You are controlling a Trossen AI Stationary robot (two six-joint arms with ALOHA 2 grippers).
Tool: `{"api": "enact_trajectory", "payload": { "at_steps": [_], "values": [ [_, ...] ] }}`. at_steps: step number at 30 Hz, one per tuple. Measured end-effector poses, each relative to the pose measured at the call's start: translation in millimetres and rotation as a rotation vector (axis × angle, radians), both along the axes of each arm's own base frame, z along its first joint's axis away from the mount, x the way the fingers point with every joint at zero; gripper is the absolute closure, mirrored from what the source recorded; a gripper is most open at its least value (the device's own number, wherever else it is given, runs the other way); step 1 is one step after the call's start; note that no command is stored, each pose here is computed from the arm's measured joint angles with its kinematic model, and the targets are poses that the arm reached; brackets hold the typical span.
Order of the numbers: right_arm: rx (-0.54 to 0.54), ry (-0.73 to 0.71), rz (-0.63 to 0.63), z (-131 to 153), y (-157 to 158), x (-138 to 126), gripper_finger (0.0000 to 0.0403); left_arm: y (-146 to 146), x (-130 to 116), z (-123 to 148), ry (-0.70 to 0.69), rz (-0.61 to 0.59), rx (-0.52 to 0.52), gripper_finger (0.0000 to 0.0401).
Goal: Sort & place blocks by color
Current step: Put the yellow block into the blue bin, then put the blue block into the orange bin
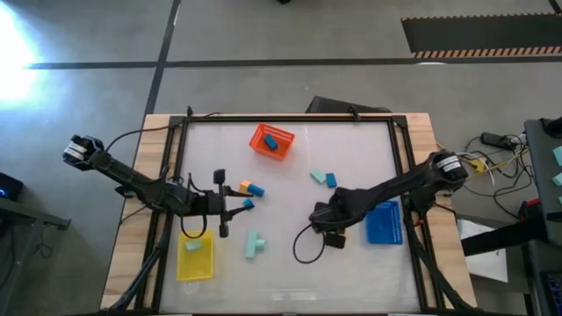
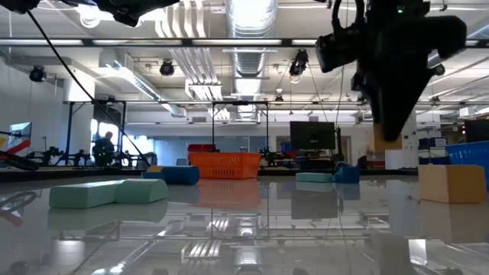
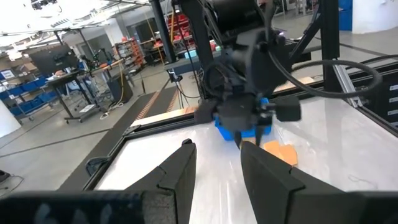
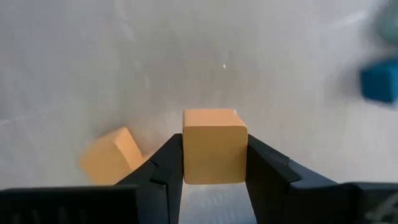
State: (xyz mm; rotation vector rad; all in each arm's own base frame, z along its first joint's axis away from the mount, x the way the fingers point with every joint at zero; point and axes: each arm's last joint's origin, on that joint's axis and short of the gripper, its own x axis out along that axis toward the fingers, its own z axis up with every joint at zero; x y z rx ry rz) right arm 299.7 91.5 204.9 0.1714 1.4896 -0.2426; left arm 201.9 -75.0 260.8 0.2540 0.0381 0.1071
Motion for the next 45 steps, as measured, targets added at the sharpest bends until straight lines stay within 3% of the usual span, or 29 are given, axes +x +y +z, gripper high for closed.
{"api": "enact_trajectory", "payload": {
  "at_steps": [6,12,17,22,28,36,45],
  "values": [
    [0.001,0.026,-0.193,28,-9,-26,0.0283,0,0,0,0.000,0.000,-0.002,0.0290],
    [0.051,-0.061,-0.426,52,-17,-62,0.0283,0,0,0,0.000,0.000,-0.002,0.0290],
    [0.072,-0.073,-0.671,45,-28,-99,0.0283,0,0,0,0.000,0.000,-0.002,0.0290],
    [0.107,-0.038,-0.812,31,-32,-132,0.0283,0,0,0,-0.002,0.001,-0.018,0.0290],
    [0.116,0.019,-0.872,7,-32,-154,0.0283,0,0,0,-0.002,0.001,-0.019,0.0290],
    [0.138,0.033,-0.871,-20,-30,-155,0.0282,0,0,-1,0.001,0.001,-0.018,0.0290],
    [0.126,0.058,-0.864,-23,-29,-153,0.0189,0,-1,-3,0.005,0.001,-0.016,0.0290]
  ]
}}
